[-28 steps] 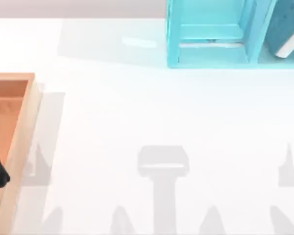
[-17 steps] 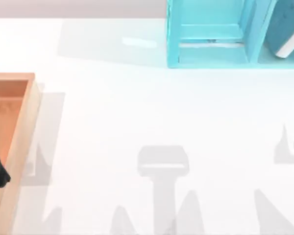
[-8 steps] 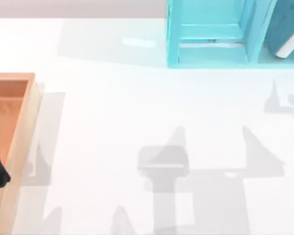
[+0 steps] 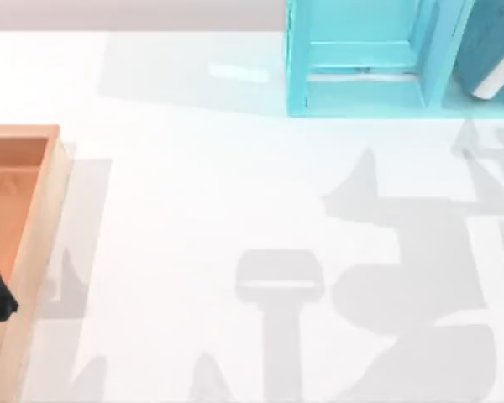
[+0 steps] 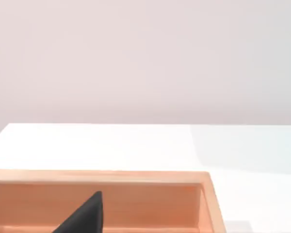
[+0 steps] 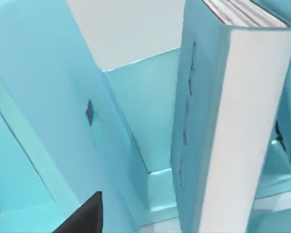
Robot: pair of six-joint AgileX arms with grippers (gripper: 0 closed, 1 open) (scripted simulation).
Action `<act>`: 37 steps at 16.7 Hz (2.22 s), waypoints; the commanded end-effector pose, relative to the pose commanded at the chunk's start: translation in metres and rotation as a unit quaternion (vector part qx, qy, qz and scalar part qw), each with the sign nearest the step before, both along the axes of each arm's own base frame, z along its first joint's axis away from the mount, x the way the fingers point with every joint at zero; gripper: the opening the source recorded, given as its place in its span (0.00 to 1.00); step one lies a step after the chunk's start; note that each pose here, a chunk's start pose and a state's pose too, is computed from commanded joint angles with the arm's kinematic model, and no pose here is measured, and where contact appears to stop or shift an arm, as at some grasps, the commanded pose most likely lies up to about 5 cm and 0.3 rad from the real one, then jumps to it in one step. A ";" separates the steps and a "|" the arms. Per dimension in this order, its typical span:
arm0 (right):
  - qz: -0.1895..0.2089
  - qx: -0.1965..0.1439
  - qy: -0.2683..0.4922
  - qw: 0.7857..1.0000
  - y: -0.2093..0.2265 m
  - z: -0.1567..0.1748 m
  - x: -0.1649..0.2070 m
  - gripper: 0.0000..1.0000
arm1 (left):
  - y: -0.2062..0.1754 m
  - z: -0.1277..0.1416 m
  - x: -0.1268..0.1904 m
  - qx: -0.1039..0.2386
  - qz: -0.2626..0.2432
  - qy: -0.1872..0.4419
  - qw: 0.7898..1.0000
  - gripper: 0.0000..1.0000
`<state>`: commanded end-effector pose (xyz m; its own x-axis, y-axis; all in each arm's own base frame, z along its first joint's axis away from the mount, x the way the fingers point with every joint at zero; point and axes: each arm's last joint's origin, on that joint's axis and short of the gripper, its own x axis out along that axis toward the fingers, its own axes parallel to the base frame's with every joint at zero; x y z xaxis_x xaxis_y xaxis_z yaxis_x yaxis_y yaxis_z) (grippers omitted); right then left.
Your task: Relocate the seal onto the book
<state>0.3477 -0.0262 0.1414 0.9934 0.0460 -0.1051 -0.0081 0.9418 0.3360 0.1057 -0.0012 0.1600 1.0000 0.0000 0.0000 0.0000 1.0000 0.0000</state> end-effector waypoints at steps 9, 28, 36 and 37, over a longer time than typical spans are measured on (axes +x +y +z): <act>0.004 0.025 0.006 1.000 -0.005 -0.050 0.028 1.00 | 0.000 0.000 0.000 0.000 0.000 0.000 1.000 1.00; 0.004 0.025 0.006 1.000 0.001 -0.061 0.127 1.00 | 0.000 0.000 0.000 0.000 0.000 0.000 1.000 1.00; 0.004 0.025 0.006 1.000 0.001 -0.061 0.127 0.62 | 0.000 0.000 0.000 0.000 0.000 0.000 1.000 1.00; 0.004 0.025 0.006 1.000 0.001 -0.061 0.127 0.55 | 0.000 0.000 0.000 0.000 0.000 0.000 1.000 1.00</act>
